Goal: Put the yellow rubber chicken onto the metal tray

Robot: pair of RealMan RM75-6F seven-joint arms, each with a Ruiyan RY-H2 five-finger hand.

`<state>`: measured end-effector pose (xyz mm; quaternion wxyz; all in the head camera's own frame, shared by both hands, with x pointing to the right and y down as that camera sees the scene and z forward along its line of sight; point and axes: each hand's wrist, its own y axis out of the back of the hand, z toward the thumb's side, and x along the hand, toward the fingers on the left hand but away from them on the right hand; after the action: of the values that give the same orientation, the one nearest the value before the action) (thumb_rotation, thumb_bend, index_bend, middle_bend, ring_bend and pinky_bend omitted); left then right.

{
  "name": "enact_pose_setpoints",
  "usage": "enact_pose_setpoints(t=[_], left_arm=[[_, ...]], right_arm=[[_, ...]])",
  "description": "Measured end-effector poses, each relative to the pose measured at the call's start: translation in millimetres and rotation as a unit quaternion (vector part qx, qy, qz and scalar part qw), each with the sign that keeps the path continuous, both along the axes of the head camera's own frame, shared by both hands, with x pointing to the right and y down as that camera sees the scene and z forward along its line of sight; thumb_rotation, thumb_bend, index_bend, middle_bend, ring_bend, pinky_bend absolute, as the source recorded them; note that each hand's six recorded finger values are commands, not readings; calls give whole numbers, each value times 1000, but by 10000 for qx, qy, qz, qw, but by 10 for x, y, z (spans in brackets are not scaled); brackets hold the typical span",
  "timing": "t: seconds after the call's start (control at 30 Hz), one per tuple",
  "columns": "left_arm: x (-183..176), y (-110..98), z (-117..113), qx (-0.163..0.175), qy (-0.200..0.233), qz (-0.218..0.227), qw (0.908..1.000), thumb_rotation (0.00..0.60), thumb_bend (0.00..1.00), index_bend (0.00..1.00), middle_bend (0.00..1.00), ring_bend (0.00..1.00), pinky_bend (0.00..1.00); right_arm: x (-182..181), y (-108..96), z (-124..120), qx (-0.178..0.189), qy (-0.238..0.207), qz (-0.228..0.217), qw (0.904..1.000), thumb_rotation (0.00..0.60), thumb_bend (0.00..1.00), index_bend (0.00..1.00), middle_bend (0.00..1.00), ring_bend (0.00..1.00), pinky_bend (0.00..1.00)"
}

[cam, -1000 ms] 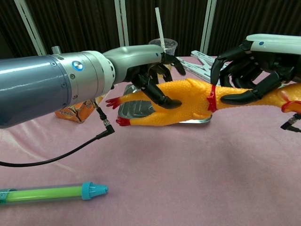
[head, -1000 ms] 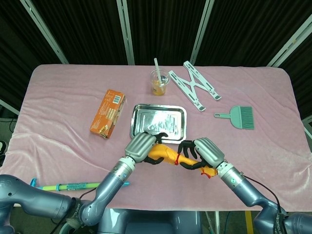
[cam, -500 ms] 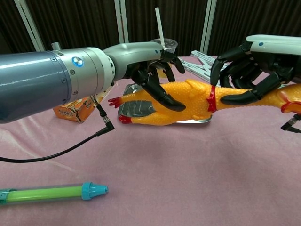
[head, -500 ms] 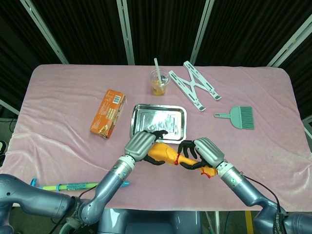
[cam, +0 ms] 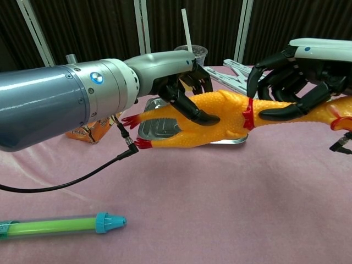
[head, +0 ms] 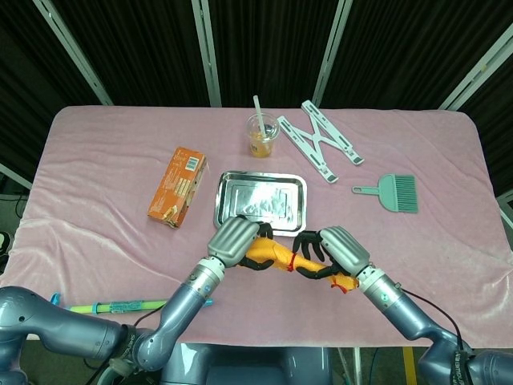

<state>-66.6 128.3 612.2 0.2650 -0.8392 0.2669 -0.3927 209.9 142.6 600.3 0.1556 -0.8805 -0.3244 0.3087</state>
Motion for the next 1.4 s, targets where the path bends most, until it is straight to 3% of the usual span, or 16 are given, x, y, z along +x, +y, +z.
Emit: enact_pose_setpoints(t=[0.2,0.27,0.3,0.4,0.47,0.53,0.6,0.73,1.03,1.4], left_arm=[[-2,1,1,115,12,-25,9999,600,637,904,862,669,348],[-5,3,-6,125,35,-45,9999,600,555,846,801,650,348],[-8,7,-10,116,49,-53,9999,600,506,793,766,635,347],[-17,20,-15,80,57,-33,9999,600,274,484,582,513,346],[-26,27,-13,36,46,-15,10000,600,130,251,413,351,342],[-33,32,-11,-9,33,5,10000,600,65,93,277,198,302],[-46,37,-4,-51,-12,45,10000,597,24,13,158,75,221],[-62,37,-6,-86,-58,82,9999,564,5,0,50,0,137],[-124,7,-90,59,-29,48,10000,565,4,0,46,0,124],[-648,-97,-368,775,62,-351,9964,572,5,0,52,0,123]], right_arm=[[7,1,5,-15,-22,6,10000,600,510,836,685,749,846],[18,-2,6,-10,-19,15,10000,600,510,836,685,749,846],[26,-4,7,-11,-17,24,10000,600,511,836,684,749,846],[34,-6,10,-10,-12,31,10000,600,511,836,685,749,846],[39,-7,11,-10,-12,37,10000,600,511,836,685,749,846],[43,-8,10,-6,-13,42,10000,600,510,836,684,749,846],[47,-8,7,0,-13,44,10000,600,510,836,684,749,846],[61,-7,2,21,-3,51,10000,600,510,836,685,749,846],[124,3,7,26,27,117,9999,600,511,836,685,749,846],[341,-141,165,-59,143,470,9988,600,510,836,684,749,846]])
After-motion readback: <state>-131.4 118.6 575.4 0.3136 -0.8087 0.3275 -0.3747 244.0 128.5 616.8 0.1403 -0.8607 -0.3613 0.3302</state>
